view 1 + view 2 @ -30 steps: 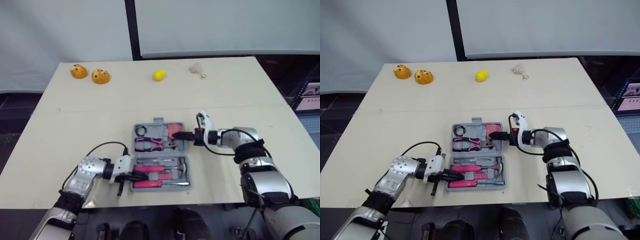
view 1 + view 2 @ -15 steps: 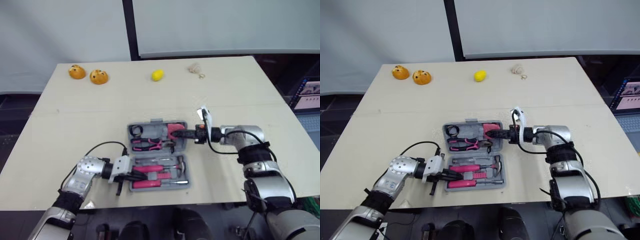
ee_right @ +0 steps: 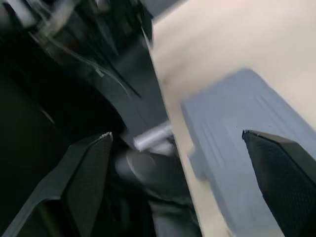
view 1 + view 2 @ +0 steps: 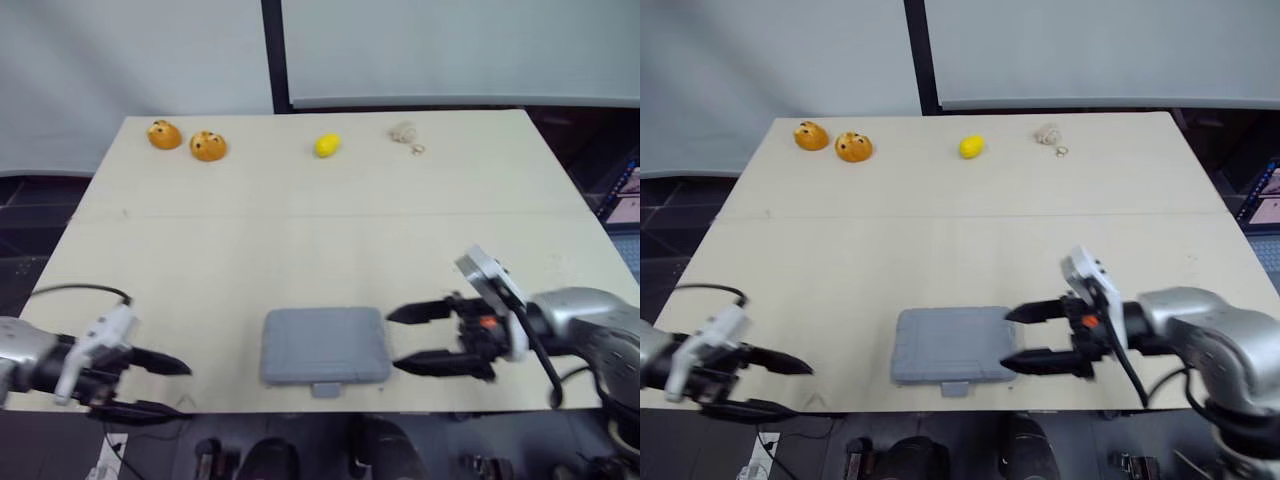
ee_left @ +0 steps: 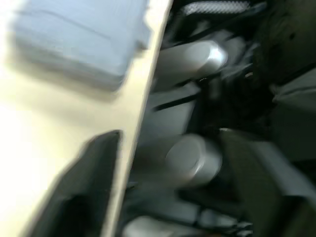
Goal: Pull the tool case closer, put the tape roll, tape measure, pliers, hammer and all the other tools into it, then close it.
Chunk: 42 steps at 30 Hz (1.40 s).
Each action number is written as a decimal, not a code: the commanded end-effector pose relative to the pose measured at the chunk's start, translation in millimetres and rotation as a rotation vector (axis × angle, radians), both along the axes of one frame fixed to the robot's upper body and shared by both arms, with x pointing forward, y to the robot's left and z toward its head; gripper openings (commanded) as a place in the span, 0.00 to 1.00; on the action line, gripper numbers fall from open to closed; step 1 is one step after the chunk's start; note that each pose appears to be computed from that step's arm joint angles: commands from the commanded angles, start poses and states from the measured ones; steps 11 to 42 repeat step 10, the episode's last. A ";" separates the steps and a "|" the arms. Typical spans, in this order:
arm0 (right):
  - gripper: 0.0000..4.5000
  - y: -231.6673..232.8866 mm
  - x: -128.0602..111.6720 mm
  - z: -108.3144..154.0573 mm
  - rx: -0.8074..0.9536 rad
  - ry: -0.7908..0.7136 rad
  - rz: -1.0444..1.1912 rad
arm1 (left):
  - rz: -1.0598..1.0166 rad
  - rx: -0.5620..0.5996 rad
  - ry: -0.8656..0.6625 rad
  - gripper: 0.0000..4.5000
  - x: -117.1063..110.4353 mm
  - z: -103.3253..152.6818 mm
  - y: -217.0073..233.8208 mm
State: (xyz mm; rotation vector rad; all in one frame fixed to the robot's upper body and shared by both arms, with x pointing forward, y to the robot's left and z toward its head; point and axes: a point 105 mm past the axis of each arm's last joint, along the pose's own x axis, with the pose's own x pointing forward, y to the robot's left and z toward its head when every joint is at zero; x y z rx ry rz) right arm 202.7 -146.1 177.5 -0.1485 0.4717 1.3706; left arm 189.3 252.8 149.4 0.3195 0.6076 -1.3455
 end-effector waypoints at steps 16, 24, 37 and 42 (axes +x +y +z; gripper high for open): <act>1.00 -52.2 -7.8 30.7 -0.263 -0.361 -0.064 | -0.023 0.028 -0.257 0.99 28.3 29.8 -2.6; 1.00 -52.2 -7.8 30.7 -0.263 -0.361 -0.064 | -0.023 0.028 -0.257 0.99 28.3 29.8 -2.6; 1.00 -52.2 -7.8 30.7 -0.263 -0.361 -0.064 | -0.023 0.028 -0.257 0.99 28.3 29.8 -2.6; 1.00 -52.2 -7.8 30.7 -0.263 -0.361 -0.064 | -0.023 0.028 -0.257 0.99 28.3 29.8 -2.6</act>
